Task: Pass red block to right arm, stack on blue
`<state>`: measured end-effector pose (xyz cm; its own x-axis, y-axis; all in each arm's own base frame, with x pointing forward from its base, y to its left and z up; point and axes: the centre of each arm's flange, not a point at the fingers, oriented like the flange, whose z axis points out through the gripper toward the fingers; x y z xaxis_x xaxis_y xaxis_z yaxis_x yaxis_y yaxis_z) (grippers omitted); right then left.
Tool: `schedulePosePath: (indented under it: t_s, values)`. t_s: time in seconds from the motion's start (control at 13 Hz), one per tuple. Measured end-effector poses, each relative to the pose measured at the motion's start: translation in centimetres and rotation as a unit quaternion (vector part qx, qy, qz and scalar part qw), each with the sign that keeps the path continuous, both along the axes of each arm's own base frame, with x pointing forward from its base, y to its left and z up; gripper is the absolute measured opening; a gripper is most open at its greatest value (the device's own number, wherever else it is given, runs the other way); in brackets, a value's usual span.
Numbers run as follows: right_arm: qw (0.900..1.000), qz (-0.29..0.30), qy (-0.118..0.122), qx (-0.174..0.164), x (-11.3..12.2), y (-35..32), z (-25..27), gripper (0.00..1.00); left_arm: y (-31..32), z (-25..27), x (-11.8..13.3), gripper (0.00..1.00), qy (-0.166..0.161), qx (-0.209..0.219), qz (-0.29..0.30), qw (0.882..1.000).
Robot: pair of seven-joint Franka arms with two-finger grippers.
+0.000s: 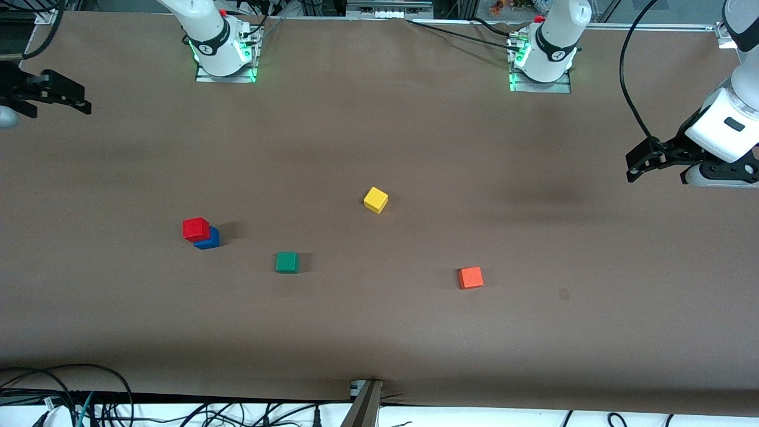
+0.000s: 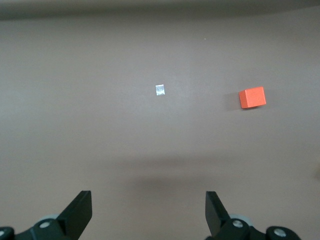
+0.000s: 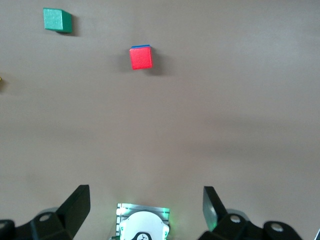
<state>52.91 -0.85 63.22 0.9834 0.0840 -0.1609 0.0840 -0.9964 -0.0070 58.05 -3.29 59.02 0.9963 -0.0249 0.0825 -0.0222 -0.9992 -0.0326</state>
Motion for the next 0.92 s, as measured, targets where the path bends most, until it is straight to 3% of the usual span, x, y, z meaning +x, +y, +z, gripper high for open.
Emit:
schedulePosePath:
  t_s: [0.92]
  values:
    - [1.000, -0.006, 0.003, -0.004, 1.1, -0.1, -0.1, 1.00, 0.0, 0.0, 0.0, 1.00, 0.000, 0.000, 0.000, 1.000]
